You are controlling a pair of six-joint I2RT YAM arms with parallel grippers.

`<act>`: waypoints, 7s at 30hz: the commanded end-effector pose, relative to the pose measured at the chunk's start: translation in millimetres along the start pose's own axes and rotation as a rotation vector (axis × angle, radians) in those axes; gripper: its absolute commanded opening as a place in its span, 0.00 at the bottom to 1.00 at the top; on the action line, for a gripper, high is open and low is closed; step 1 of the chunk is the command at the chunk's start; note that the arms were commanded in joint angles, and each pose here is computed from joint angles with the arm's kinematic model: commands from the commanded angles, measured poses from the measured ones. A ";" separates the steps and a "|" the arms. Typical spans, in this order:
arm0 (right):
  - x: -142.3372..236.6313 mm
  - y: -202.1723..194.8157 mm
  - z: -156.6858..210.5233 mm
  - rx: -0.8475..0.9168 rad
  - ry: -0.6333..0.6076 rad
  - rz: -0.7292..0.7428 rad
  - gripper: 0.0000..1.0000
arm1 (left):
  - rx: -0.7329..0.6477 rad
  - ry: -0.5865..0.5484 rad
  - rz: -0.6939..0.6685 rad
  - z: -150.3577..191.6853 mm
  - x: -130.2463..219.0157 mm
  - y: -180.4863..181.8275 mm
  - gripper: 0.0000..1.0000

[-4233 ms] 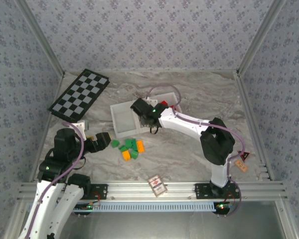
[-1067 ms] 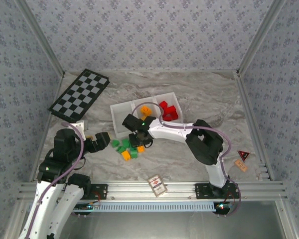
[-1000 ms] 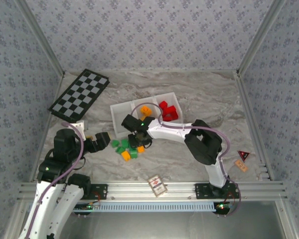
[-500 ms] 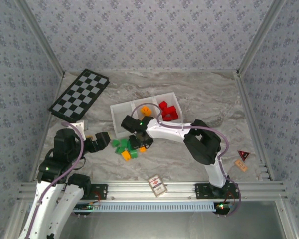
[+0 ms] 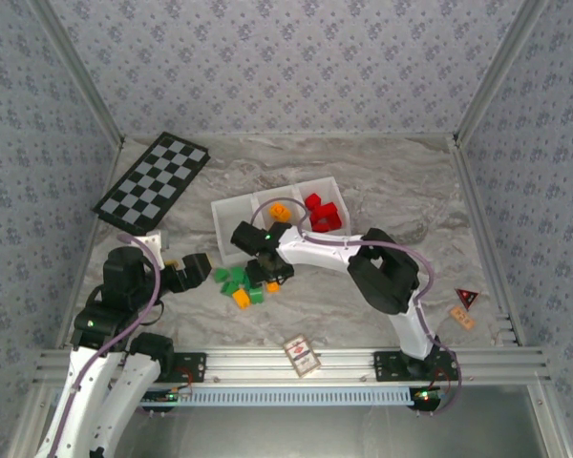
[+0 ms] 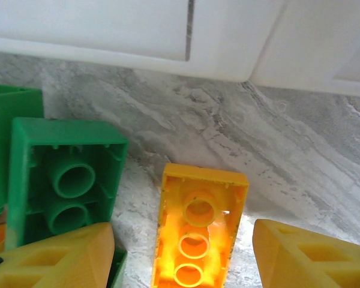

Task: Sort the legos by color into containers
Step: Pick up the lego from the bottom-center of the table, then place the lego in the container, then pick up the lego from the bottom-center of the table, then place the lego in the container.

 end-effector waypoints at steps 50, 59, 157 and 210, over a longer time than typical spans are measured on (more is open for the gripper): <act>57.3 -99.0 -157.3 -0.107 -0.166 -0.118 0.42 | -0.018 -0.006 0.008 -0.3 0.9 -2.1 1.00; 68.2 -93.1 -152.0 -0.094 -0.192 -0.160 0.58 | -0.017 -0.001 0.007 0.2 0.0 -1.8 1.00; -2.7 18.7 34.9 -0.111 0.036 0.085 0.41 | 0.043 0.002 -0.039 15.0 -0.8 0.5 1.00; 95.8 10.9 -142.5 0.093 -0.241 -0.334 0.63 | -0.089 0.029 -0.013 11.0 27.3 -10.1 1.00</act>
Point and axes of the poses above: each hand's point on the last joint's axis, 136 mm out from that joint toward the fingers, its own x axis back along the fingers, its own y axis along the line the jaws close on, z = x × y, the point moved 9 cm from there along x, back along the fingers, and after that the axes turned 3 degrees about x, right-handed, at the moved point
